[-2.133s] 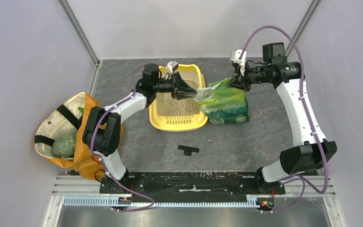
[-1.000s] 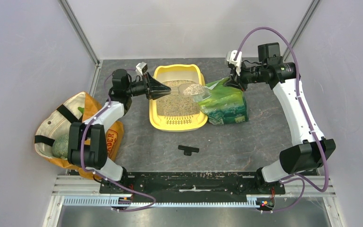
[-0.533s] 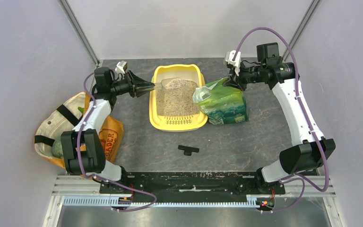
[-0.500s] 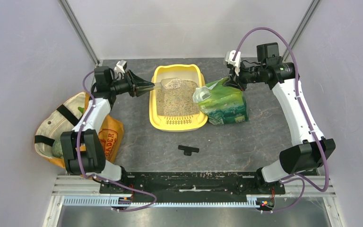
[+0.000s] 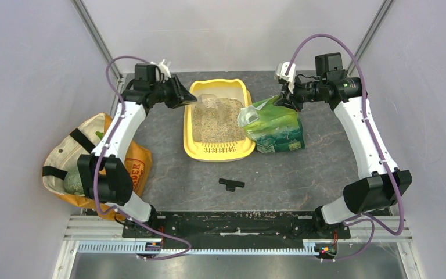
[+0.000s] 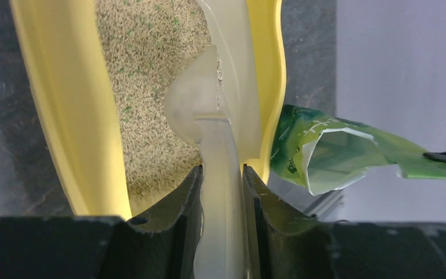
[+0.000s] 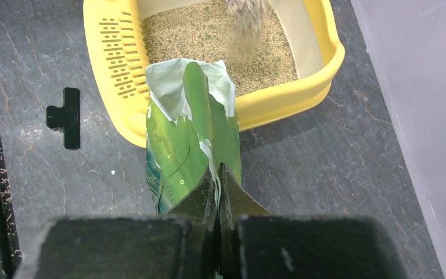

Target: Fill the litter box with clean litter

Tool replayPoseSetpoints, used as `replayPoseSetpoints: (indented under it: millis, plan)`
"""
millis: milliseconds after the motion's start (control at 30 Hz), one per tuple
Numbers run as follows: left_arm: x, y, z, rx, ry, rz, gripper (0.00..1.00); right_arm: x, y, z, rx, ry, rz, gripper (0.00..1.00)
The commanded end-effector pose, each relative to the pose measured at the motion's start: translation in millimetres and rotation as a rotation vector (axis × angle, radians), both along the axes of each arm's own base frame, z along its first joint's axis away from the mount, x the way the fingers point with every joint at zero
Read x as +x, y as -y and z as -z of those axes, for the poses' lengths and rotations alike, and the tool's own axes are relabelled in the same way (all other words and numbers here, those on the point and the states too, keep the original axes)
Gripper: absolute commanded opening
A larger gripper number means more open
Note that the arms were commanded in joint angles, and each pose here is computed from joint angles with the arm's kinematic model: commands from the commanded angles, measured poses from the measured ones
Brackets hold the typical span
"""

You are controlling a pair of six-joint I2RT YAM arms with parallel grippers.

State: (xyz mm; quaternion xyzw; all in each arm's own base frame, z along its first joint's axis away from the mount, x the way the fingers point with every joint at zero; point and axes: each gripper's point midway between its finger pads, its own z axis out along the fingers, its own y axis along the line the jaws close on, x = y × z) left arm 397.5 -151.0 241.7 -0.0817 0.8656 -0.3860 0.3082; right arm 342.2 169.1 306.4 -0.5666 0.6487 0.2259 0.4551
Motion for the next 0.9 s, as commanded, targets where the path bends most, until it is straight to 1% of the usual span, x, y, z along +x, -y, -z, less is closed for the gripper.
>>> replayPoseSetpoints:
  millis: [0,67,133,200,333,433,467,500,567,667,700,767,867]
  plan:
    - [15,9,-15,0.272,0.175,0.047,0.02,-1,-12,-25,0.052,0.099,-0.048,0.00]
    - [13,14,-18,0.403,0.225,0.083,0.02,-1,-12,-25,0.048,0.101,-0.046,0.00]
    - [9,13,-17,0.567,0.265,0.101,0.02,-1,-11,-25,0.046,0.103,-0.044,0.00]
    - [1,9,-15,0.681,0.296,0.137,0.02,-3,-11,-25,0.046,0.102,-0.045,0.00]
    - [-12,0,-11,0.768,0.283,0.208,0.02,-5,-11,-24,0.046,0.101,-0.048,0.00]
    - [-15,-5,-27,0.785,0.324,0.216,0.02,-7,-11,-25,0.048,0.104,-0.051,0.00]
    - [-17,-3,-37,0.759,0.349,0.214,0.02,-7,-11,-25,0.047,0.103,-0.052,0.00]
    - [-20,3,-48,0.703,0.377,0.232,0.02,-7,-11,-26,0.048,0.107,-0.053,0.00]
    - [-32,23,-69,0.559,0.410,0.293,0.02,-8,-11,-27,0.049,0.109,-0.053,0.00]
    - [-65,65,-98,0.276,0.424,0.447,0.02,-10,-11,-27,0.051,0.110,-0.054,0.00]
    - [-71,72,-104,0.217,0.425,0.466,0.02,-10,-10,-27,0.051,0.109,-0.054,0.00]
    - [-81,83,-112,0.134,0.425,0.516,0.02,-12,-10,-26,0.049,0.113,-0.057,0.00]
    - [-86,91,-118,0.070,0.425,0.556,0.02,-15,-9,-25,0.045,0.117,-0.059,0.00]
